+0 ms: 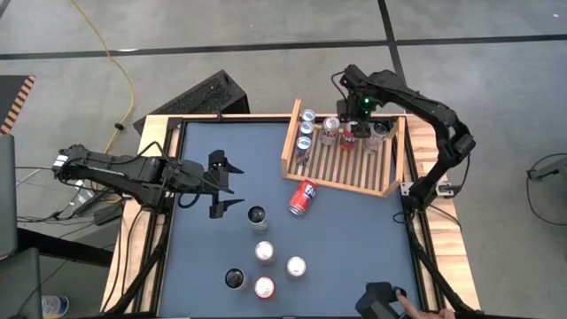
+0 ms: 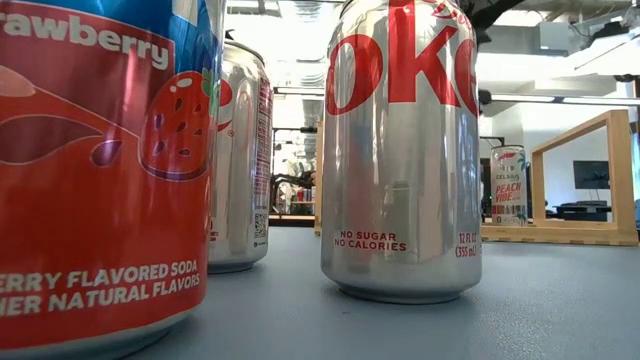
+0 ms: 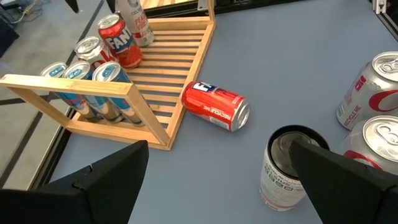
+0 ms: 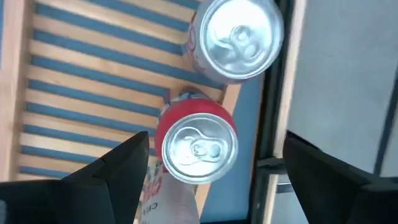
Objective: Place canned beverage on shelf
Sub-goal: Put the top red soda can aligned with the other red soda can on the shelf
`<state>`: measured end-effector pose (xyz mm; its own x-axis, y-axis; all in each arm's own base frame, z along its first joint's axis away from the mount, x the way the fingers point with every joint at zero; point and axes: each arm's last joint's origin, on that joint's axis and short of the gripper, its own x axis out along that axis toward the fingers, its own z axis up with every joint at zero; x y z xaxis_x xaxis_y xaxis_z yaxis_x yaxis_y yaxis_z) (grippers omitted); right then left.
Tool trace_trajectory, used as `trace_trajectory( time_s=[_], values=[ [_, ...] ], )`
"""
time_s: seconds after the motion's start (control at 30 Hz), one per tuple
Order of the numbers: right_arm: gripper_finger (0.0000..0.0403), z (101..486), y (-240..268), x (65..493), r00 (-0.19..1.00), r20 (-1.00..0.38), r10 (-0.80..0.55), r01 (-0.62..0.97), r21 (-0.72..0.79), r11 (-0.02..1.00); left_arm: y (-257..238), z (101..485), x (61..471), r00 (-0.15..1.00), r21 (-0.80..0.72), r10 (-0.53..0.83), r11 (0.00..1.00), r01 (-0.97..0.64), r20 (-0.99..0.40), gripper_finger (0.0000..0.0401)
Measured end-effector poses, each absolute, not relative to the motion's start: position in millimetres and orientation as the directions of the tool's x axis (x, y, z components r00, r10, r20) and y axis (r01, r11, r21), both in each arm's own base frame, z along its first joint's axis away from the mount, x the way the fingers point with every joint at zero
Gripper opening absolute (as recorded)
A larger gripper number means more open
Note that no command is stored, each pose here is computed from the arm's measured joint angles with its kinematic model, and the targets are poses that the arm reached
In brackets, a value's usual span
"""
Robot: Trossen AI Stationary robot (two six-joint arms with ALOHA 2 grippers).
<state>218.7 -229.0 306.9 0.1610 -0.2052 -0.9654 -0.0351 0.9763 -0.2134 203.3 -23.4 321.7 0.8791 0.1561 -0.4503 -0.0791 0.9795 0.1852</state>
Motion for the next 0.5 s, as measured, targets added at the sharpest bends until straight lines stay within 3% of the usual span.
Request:
trace_trajectory(
  time_s=[0.3,0.5],
  values=[
    [0.0322,319,-198,226,0.227,-0.969,-0.092,0.161,-0.056,0.985,-23,321,203,0.875,0.179,0.157,0.981,-0.082,-0.458,0.038],
    [0.0237,315,-178,228,0.267,-0.945,-0.191,0.161,-0.151,0.975,-23,321,203,0.875,0.178,0.157,0.981,-0.082,-0.458,0.038]
  ],
)
